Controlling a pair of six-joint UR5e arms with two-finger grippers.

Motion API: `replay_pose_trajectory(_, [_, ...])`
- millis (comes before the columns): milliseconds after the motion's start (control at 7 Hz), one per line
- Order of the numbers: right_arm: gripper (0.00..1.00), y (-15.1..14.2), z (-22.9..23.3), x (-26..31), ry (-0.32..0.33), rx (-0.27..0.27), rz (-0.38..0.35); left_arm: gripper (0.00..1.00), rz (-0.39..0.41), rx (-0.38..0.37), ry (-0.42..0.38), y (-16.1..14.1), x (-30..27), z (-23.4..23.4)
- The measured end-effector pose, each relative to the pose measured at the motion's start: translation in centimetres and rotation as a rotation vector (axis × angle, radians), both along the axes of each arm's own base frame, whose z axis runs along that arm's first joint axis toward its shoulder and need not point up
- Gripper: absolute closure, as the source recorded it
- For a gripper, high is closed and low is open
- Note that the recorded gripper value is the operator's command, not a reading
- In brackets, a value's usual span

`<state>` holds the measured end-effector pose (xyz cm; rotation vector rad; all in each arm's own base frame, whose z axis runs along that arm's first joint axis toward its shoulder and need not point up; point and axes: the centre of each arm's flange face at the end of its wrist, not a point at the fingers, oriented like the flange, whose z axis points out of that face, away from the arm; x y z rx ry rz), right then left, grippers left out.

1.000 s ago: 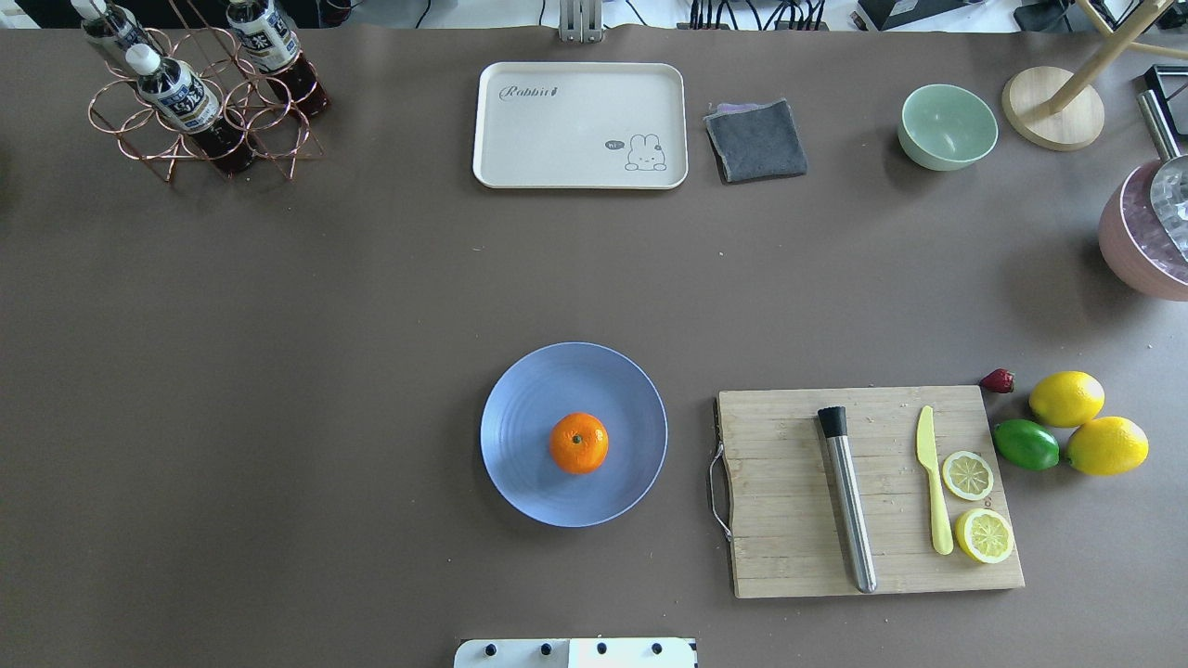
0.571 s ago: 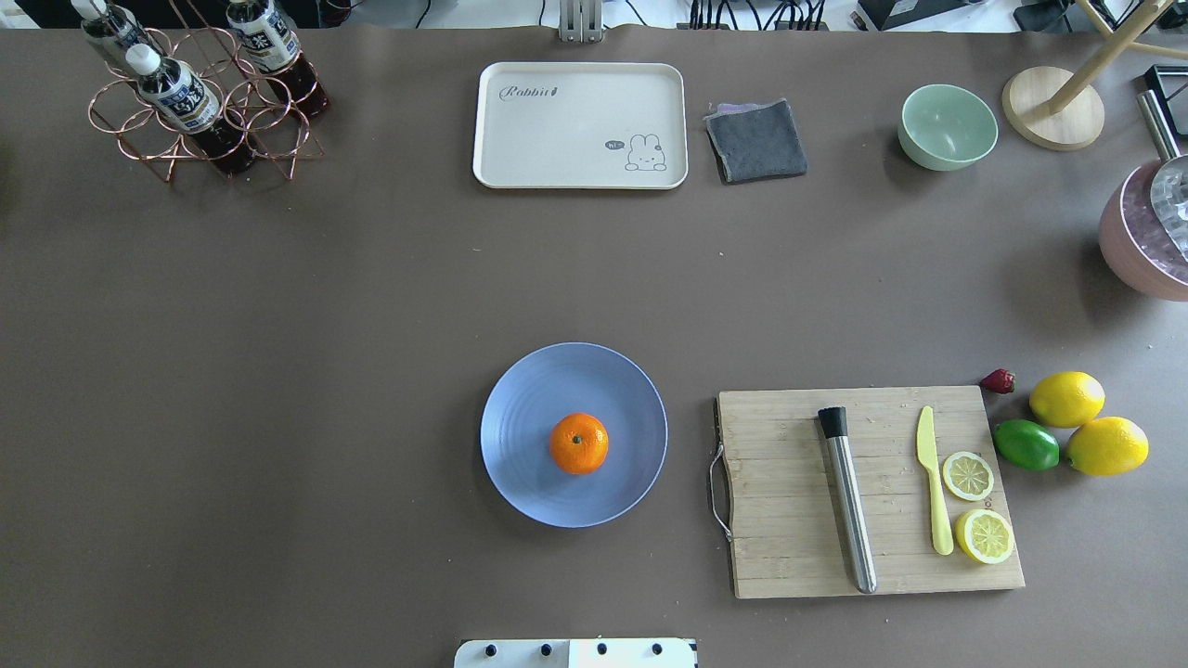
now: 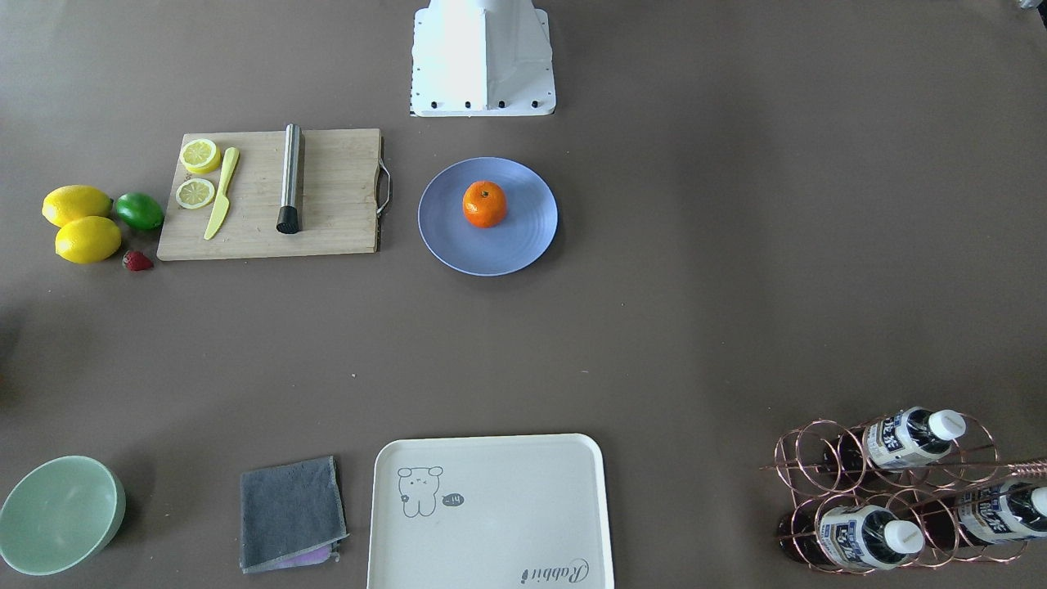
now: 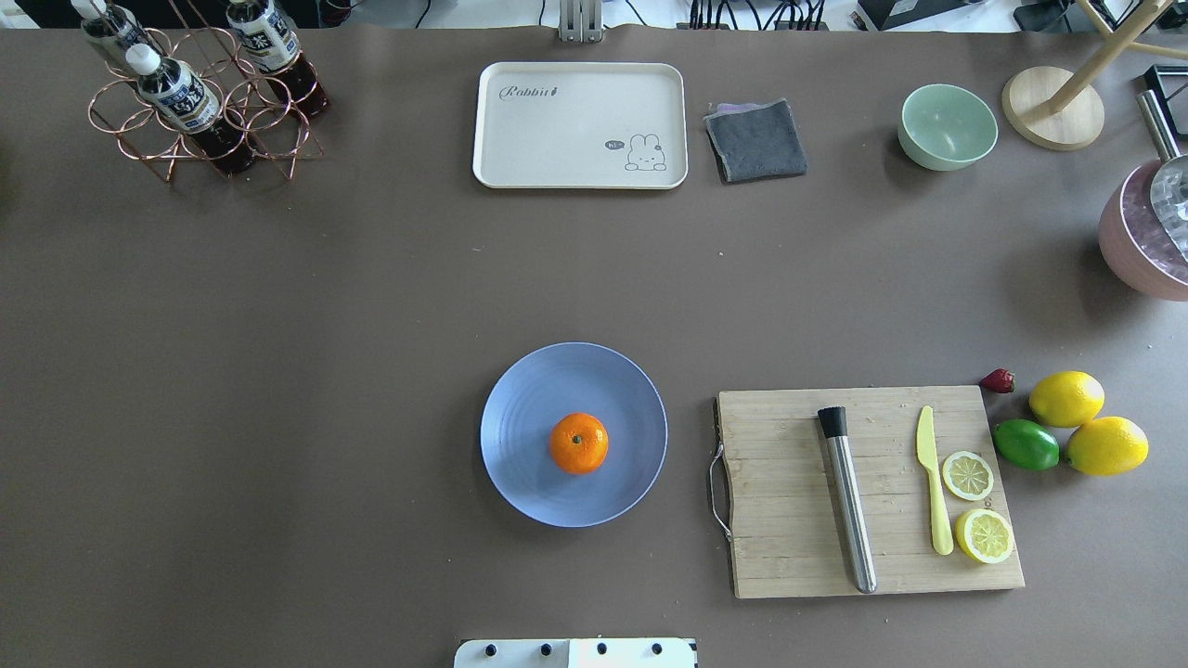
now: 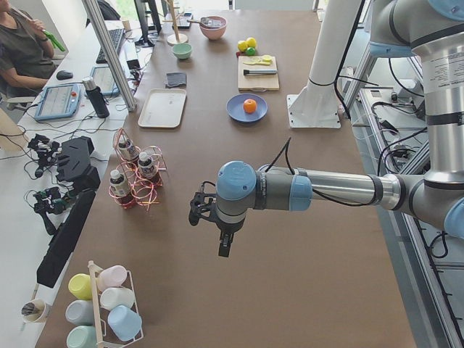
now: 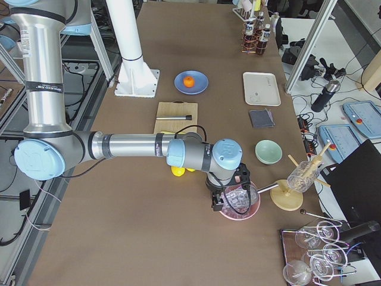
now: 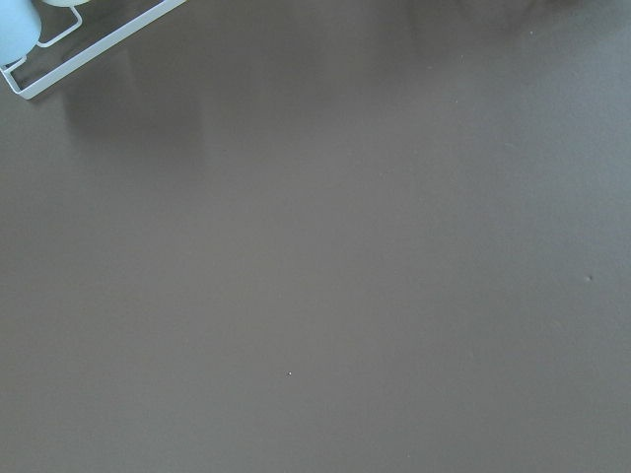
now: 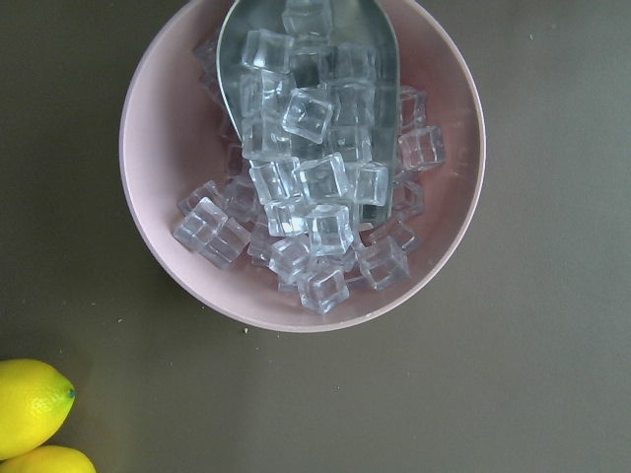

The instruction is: Pick orange to plate

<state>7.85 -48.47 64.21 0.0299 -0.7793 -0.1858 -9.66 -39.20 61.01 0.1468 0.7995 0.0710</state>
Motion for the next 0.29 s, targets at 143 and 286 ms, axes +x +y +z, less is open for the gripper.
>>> replay_pose_trajectory(143, [0.0,0.05,-0.03,-0.04,0.0,0.0,-0.001,0.02,-0.001,-0.005,0.0,0.28,-0.03,0.2])
replay_pose_trajectory(286, [0.0,0.05,-0.12,-0.09,0.0,0.002,-0.002,0.02,-0.002,-0.007,0.001,0.4,-0.03,0.29])
